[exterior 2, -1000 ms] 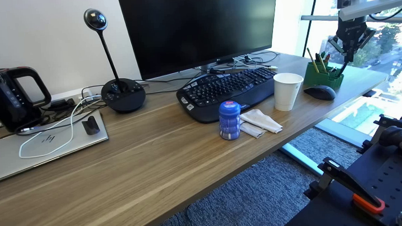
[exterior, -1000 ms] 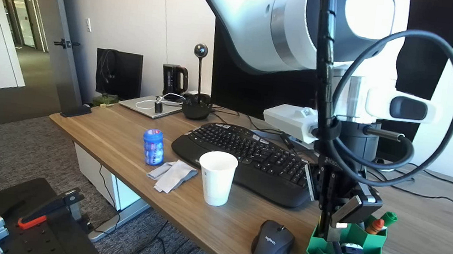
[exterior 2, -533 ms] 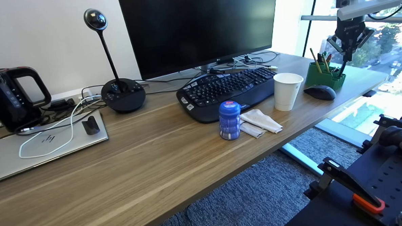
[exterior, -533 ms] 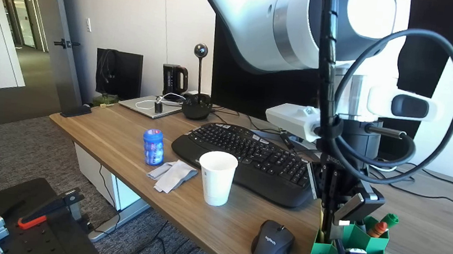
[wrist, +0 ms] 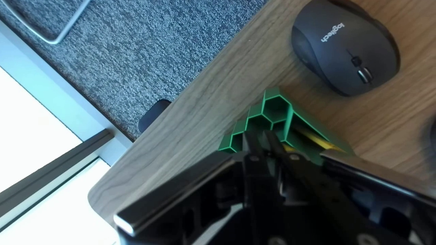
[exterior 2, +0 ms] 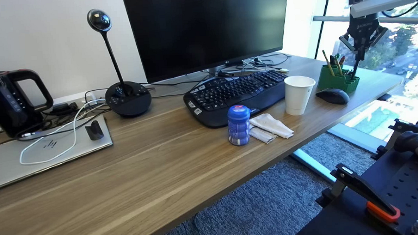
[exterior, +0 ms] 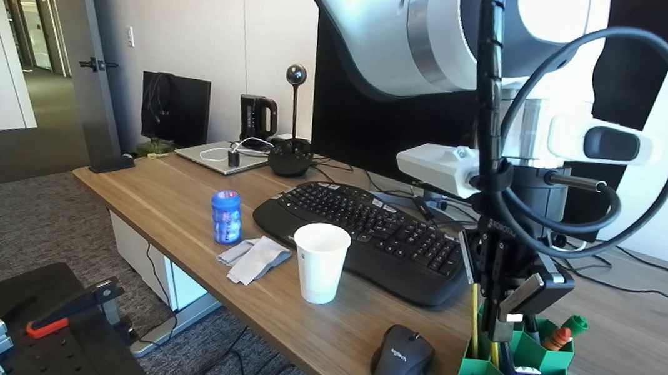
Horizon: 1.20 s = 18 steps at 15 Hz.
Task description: Pick up the pencil and put it in the cup
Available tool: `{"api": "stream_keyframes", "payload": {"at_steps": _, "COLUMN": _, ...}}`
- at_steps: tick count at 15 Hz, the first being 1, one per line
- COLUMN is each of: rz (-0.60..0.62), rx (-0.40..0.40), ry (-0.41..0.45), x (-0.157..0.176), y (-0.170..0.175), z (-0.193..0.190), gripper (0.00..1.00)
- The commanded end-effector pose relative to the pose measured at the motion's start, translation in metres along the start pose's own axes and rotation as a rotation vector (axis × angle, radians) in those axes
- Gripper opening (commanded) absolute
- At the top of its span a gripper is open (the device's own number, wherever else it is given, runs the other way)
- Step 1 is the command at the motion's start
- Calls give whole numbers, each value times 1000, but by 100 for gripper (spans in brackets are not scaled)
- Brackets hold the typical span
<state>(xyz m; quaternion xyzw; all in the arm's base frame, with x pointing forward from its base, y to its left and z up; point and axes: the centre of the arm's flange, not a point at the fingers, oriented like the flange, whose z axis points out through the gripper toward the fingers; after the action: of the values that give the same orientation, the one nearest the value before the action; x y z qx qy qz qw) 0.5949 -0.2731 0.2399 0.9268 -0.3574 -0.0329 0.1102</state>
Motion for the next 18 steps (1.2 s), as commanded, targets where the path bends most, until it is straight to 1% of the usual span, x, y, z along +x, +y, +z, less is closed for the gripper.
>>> {"api": "stream_keyframes", "payload": {"at_steps": 1, "rz": 8, "rx": 24, "ry": 33, "x": -1, "y": 1, "z": -14, "gripper": 2}}
{"api": "stream_keyframes", "payload": {"at_steps": 11, "rz": 19, "rx": 52, "ry": 86, "x": -1, "y": 6, "z": -38, "gripper": 2}}
{"api": "stream_keyframes", "payload": {"at_steps": 18, "rz": 28, "rx": 66, "ry": 121, "x": 1, "y": 5, "z": -43, "gripper": 2}}
